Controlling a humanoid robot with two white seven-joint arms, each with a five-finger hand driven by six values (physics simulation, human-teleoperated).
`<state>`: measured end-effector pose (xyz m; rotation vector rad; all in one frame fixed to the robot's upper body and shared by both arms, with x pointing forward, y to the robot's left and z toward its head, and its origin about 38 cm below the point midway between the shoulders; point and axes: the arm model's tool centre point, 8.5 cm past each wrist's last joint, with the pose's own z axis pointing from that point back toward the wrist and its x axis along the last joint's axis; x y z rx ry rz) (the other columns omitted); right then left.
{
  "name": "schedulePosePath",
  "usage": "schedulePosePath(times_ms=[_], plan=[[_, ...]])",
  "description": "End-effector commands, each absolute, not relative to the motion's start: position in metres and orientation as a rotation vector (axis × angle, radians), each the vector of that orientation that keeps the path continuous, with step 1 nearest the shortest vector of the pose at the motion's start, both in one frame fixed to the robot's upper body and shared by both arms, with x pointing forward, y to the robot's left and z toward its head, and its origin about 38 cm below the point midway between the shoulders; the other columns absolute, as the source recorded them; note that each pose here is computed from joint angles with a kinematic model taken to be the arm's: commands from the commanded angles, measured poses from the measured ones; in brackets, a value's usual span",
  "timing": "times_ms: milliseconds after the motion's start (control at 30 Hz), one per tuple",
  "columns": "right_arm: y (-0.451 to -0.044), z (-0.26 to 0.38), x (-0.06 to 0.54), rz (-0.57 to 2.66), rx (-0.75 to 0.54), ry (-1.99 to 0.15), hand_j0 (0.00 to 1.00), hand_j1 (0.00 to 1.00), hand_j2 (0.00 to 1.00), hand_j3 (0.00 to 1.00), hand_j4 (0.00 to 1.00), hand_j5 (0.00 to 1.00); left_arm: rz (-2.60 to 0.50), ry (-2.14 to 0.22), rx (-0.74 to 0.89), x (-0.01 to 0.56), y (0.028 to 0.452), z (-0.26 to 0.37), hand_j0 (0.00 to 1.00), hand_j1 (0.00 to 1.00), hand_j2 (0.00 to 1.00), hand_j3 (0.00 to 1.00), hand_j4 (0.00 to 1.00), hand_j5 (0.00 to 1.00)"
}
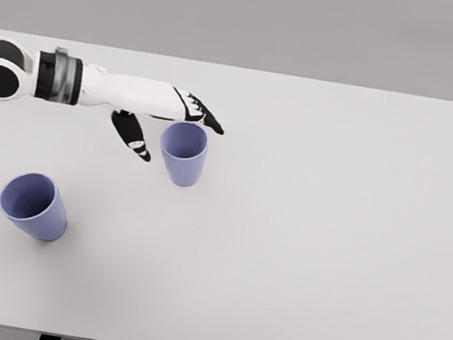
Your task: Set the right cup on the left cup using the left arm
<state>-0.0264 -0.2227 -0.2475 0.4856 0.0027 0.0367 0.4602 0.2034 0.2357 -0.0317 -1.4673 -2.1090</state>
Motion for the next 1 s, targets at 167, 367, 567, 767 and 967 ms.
schedulePosePath(times_ms=[167, 367, 567, 767, 967], plan=[[-0.223, -0.248, -0.027, 0.039, 0.486, 0.003, 1.0, 1.0, 1.0, 1.0, 1.0, 1.0, -2.101, -1.475, -0.045, 0.462, 0.196, 0.232, 1.0, 1.0, 1.0, 1.0, 1.0, 1.0], [-0.223, -0.248, -0.026, 0.038, 0.486, 0.003, 1.0, 1.0, 1.0, 1.0, 1.0, 1.0, -2.098, -1.48, -0.049, 0.462, 0.194, 0.232, 1.0, 1.0, 1.0, 1.0, 1.0, 1.0], [-0.223, -0.248, -0.026, 0.038, 0.486, 0.003, 1.0, 1.0, 1.0, 1.0, 1.0, 1.0, -2.079, -1.473, -0.042, 0.467, 0.197, 0.228, 1.0, 1.0, 1.0, 1.0, 1.0, 1.0], [-0.223, -0.248, -0.026, 0.038, 0.486, 0.003, 1.0, 1.0, 1.0, 1.0, 1.0, 1.0, -2.055, -1.475, -0.035, 0.472, 0.197, 0.224, 1.0, 1.0, 1.0, 1.0, 1.0, 1.0], [-0.223, -0.248, -0.026, 0.038, 0.486, 0.003, 1.0, 1.0, 1.0, 1.0, 1.0, 1.0, -2.051, -1.456, -0.048, 0.472, 0.193, 0.211, 1.0, 1.0, 1.0, 1.0, 1.0, 1.0]])
